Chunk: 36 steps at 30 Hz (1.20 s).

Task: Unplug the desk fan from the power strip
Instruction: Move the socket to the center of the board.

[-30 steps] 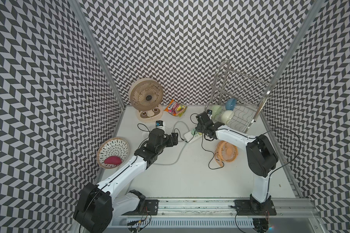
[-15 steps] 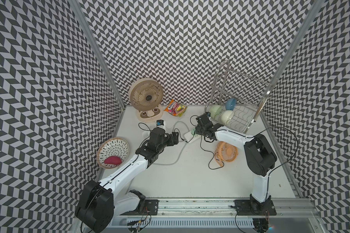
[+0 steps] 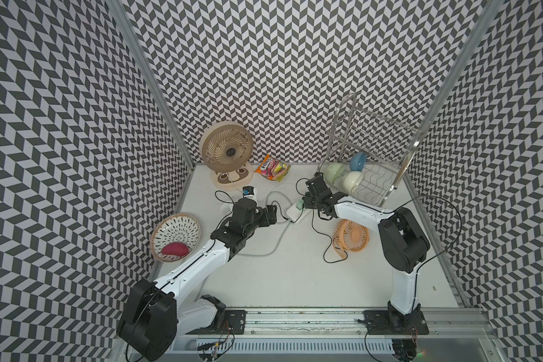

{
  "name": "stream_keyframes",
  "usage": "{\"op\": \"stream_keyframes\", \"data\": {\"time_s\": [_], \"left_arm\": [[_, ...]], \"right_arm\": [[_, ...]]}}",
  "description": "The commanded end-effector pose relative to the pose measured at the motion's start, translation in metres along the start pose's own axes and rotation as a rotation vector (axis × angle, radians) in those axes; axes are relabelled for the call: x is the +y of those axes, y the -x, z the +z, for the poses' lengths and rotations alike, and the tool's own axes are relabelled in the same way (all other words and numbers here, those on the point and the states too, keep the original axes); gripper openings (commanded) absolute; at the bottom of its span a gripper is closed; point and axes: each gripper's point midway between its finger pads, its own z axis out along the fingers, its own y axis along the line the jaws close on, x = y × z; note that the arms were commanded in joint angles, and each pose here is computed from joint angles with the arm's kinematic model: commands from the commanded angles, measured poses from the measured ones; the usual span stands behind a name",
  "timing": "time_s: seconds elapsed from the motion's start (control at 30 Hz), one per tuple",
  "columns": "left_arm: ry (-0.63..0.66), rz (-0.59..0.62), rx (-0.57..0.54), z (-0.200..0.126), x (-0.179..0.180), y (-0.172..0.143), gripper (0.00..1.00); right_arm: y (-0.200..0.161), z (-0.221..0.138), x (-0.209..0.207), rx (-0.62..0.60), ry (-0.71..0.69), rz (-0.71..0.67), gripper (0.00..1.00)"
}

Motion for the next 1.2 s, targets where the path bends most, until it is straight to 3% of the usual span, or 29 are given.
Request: {"op": "stream_keyframes", "data": {"time_s": [0.0, 0.33, 0.6, 0.7, 0.93, 1.17], "left_arm": [[-0.003, 0.013, -0.015, 0.001, -0.005, 0.007, 0.89], [-0.023, -0.015, 0.026, 0.006, -0.004, -0.011, 0.88], [-0.109, -0.075, 0.082, 0.014, -0.025, -0.04, 0.88], [-0.115, -0.09, 0.094, 0.018, -0.028, -0.045, 0.88], [-0.143, -0.059, 0.115, 0.034, -0.04, -0.041, 0.85], [-0.144, 0.052, 0.239, 0.042, -0.053, -0.075, 0.68]], "right_arm": [[-0.05, -0.001, -0.01, 0.151, -0.002, -0.135, 0.32], [-0.084, -0.038, 0.002, 0.191, 0.055, -0.314, 0.31], [-0.122, -0.068, 0.021, 0.227, 0.152, -0.481, 0.32], [-0.108, -0.079, 0.019, 0.179, 0.139, -0.455, 0.38], [-0.037, -0.135, 0.029, -0.012, 0.194, -0.337, 0.67], [-0.007, -0.166, 0.008, -0.112, 0.168, -0.209, 0.72]]}}
